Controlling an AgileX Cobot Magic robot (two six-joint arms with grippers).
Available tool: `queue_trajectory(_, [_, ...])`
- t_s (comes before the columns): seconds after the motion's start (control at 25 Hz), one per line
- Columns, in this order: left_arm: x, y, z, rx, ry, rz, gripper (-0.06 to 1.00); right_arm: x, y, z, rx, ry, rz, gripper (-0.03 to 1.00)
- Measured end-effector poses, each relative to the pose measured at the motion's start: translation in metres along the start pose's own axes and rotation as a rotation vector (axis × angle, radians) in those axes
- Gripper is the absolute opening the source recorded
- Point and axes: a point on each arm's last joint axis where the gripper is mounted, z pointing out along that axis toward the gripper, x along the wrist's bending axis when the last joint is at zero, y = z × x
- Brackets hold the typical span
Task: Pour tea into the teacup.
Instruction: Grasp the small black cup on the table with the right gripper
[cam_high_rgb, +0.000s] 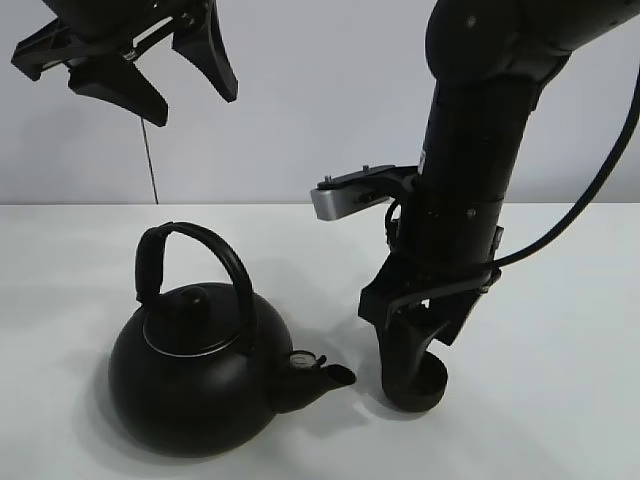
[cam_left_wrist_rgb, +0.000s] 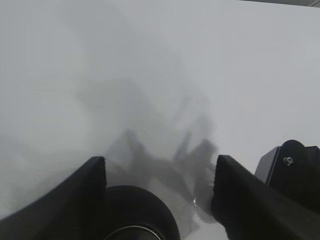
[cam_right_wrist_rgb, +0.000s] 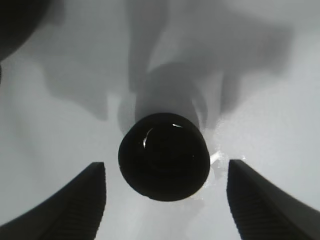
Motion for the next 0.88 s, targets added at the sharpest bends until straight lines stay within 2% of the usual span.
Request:
queue_trajectory(0.32, [0.000, 0.000, 0.000, 0.000, 0.000, 0.000, 0.46, -0.001, 0.000, 0.017, 0.041, 0.017, 0.006, 0.47])
queue_trajectory(0.88, [0.000, 0.000, 0.000, 0.000, 0.000, 0.000, 0.46, -0.002, 0.004, 0.018, -0.002, 0.011, 0.015, 0.47])
